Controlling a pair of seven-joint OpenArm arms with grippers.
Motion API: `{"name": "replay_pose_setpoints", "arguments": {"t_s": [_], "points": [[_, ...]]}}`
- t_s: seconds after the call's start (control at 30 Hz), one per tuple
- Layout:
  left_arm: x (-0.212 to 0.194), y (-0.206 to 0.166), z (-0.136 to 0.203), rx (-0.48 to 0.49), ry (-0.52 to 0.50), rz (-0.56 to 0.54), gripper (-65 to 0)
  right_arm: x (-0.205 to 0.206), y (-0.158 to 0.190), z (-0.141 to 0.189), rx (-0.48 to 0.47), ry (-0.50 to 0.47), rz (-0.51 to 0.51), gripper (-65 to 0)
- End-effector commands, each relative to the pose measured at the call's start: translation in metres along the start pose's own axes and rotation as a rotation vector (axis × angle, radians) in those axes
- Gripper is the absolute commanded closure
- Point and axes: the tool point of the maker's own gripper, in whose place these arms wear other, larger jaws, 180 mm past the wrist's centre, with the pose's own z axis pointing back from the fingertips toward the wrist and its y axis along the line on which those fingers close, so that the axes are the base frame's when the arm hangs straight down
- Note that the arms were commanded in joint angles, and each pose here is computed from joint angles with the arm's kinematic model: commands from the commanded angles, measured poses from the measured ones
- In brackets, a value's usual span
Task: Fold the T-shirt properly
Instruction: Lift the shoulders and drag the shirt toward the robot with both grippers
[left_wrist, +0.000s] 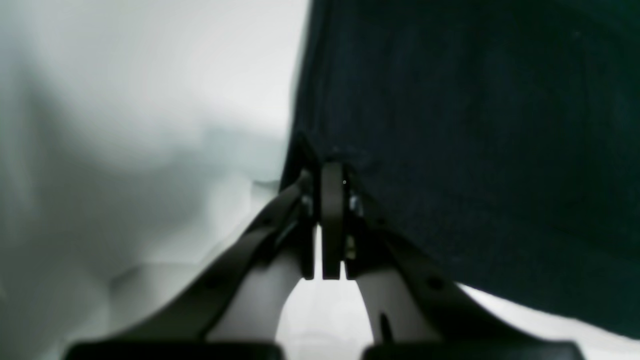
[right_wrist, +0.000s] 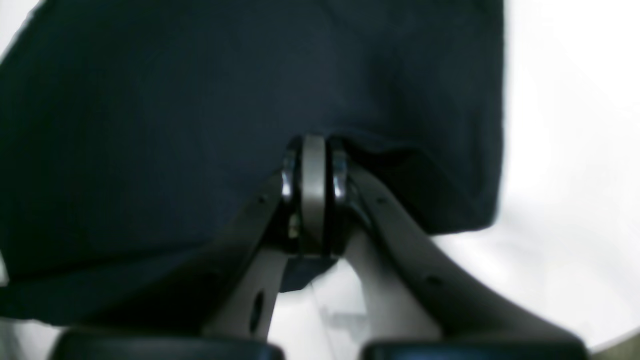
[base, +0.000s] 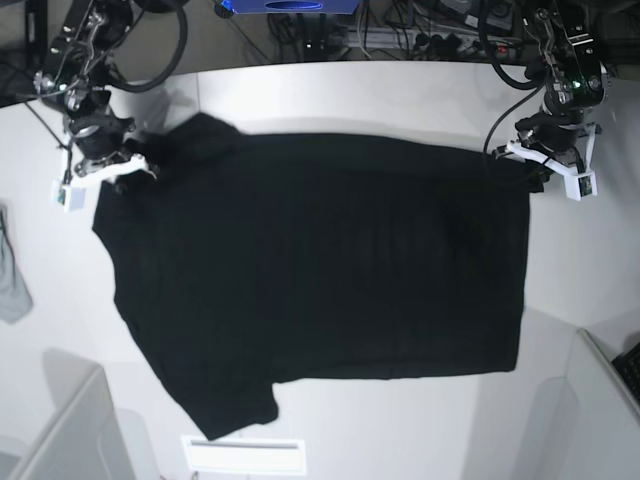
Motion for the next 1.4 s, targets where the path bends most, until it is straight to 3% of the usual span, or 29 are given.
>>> {"name": "replay_pose_setpoints", "arguments": {"t_s": [0.0,0.37,1.03,1.37], "points": [[0.015,-0.001,0.002,-0.005,-0.047,-0.007,0.0,0.014,0.005,0.001,0.013,-0.037,0.016,0.0],[0.021,0.011,-0.011,0.119,-0.05,-0.09,0.0,0.041,0.02,-0.036,0.064,-0.016,-0.04,0.0],[0.035,0.013,-0.031,0.122,-0.06,-0.053,0.0,0.079,0.031,-0.083,0.107,0.004,-0.115,0.0],[0.046,0.011,-0.045,0.115,-0.069,-0.022,0.0,0.077,0.032,-0.096,0.112,0.035,-0.143,0.0]]}}
